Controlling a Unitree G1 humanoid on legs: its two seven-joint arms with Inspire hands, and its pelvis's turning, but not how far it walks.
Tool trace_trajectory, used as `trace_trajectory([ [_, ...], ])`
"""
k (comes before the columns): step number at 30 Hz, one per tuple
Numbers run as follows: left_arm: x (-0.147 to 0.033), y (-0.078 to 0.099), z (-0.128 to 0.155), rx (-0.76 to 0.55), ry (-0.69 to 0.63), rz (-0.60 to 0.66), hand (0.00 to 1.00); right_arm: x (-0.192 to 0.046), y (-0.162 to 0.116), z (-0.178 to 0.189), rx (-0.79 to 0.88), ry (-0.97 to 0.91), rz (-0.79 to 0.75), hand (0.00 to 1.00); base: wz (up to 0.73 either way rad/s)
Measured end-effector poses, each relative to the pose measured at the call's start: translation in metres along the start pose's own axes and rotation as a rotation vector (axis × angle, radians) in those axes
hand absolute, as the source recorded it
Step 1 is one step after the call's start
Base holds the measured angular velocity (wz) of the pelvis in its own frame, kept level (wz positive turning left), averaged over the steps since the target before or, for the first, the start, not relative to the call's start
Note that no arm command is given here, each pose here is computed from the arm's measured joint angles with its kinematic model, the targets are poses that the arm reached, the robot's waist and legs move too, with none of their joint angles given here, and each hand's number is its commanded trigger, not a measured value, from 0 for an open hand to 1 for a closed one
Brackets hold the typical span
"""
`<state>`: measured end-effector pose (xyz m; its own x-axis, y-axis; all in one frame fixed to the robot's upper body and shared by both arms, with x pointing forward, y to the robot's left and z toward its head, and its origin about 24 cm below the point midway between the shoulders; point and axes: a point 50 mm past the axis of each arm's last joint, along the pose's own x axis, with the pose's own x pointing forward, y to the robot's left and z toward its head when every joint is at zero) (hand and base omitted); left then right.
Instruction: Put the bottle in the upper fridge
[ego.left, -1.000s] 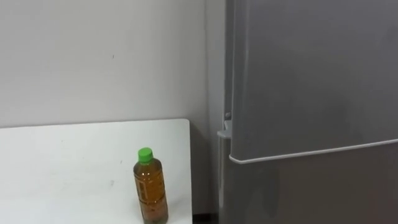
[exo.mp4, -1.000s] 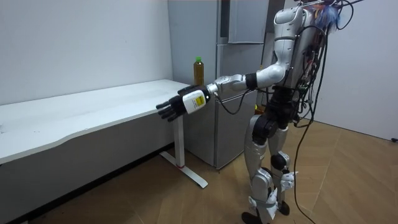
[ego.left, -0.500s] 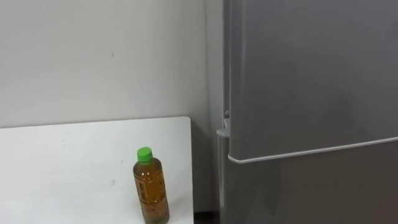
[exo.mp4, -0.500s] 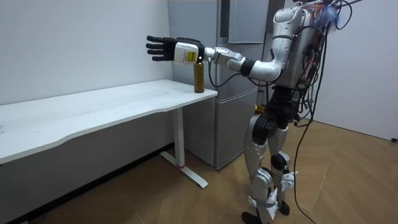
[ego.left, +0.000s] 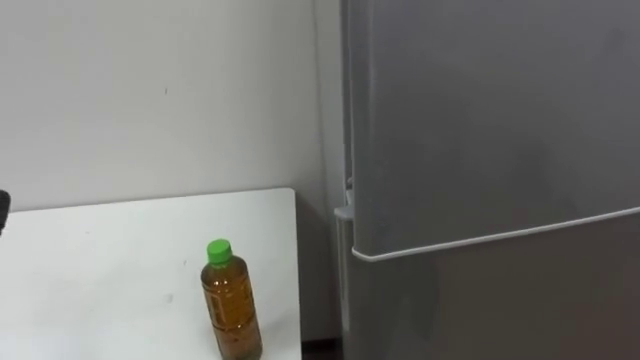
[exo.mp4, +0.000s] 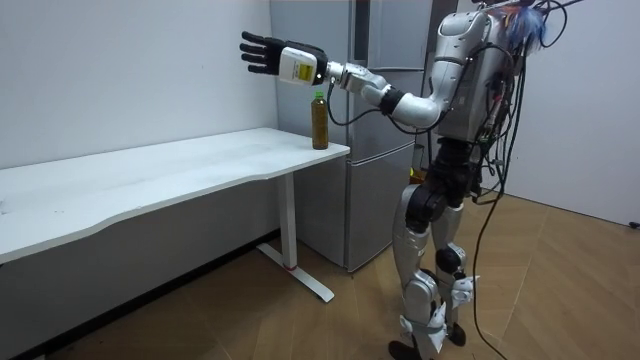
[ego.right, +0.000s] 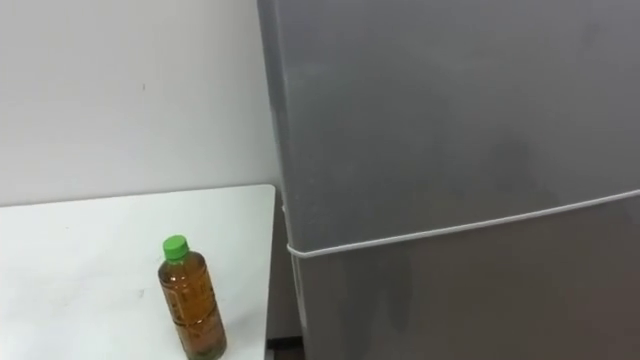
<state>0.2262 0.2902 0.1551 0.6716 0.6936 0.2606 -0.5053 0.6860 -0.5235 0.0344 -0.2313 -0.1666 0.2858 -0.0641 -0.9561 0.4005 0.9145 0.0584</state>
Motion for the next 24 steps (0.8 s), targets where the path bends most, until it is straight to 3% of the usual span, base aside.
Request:
trace_trajectory([
  [11, -0.010, -0.050, -0.005, -0.054, 0.046, -0.302, 0.00, 0.002, 0.004, 0.006, 0.017, -0.001, 0.024, 0.00, -0.02],
  [24, -0.023, -0.079, -0.007, -0.091, 0.081, -0.477, 0.00, 0.004, 0.010, 0.009, -0.005, 0.012, 0.042, 0.00, -0.05],
])
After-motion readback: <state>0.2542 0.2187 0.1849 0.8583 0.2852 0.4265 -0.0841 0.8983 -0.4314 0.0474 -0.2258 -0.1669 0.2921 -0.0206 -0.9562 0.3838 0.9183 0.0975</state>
